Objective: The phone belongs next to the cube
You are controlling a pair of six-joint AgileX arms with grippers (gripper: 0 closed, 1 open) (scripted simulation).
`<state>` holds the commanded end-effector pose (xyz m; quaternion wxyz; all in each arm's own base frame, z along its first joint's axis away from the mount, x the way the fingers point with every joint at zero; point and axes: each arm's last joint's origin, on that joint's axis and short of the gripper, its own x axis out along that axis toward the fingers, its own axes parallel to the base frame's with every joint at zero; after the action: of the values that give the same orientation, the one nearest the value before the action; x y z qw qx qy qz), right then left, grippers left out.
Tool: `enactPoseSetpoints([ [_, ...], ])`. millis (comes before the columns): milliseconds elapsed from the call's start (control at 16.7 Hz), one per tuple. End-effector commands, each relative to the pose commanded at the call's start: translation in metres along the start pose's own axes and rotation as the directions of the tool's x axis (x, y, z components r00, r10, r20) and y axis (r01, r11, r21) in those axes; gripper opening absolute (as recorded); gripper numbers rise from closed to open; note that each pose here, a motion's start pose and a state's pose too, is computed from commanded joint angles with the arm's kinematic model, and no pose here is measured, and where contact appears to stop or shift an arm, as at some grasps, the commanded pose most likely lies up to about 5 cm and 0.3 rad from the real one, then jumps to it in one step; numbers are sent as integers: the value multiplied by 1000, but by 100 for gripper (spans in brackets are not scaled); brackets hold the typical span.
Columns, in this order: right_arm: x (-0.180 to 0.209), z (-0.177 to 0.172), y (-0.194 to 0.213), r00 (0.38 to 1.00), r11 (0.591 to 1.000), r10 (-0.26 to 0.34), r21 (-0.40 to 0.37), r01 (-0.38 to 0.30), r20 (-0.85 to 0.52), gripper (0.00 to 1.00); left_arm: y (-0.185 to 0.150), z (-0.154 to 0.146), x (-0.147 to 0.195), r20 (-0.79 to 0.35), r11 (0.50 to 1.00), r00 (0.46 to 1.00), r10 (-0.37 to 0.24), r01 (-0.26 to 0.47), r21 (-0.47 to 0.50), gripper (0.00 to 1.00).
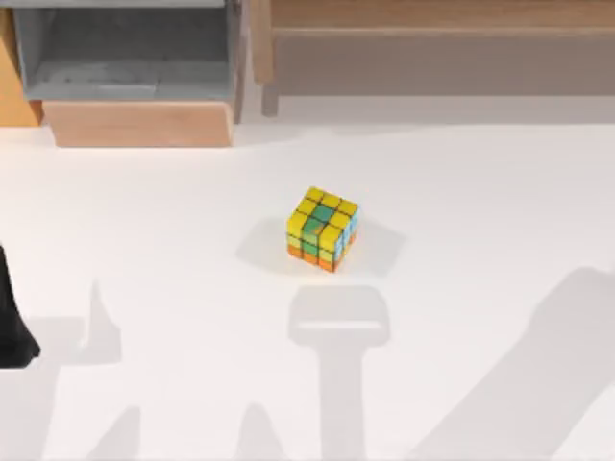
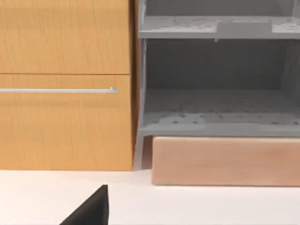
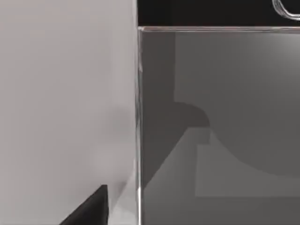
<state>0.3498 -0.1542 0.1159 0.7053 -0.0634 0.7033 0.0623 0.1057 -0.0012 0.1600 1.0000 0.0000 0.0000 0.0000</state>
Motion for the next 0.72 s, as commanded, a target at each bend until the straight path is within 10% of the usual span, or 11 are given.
enactPoseSetpoints([
  [300, 7, -1, 0, 1000, 1000, 2, 0, -2, -3, 100, 0, 0, 0, 0, 1000, 1000, 0, 0, 0, 100],
  [720, 7, -1, 0, 1000, 1000, 2, 0, -2, -3, 47, 0, 0, 0, 0, 1000, 1000, 0, 0, 0, 100],
])
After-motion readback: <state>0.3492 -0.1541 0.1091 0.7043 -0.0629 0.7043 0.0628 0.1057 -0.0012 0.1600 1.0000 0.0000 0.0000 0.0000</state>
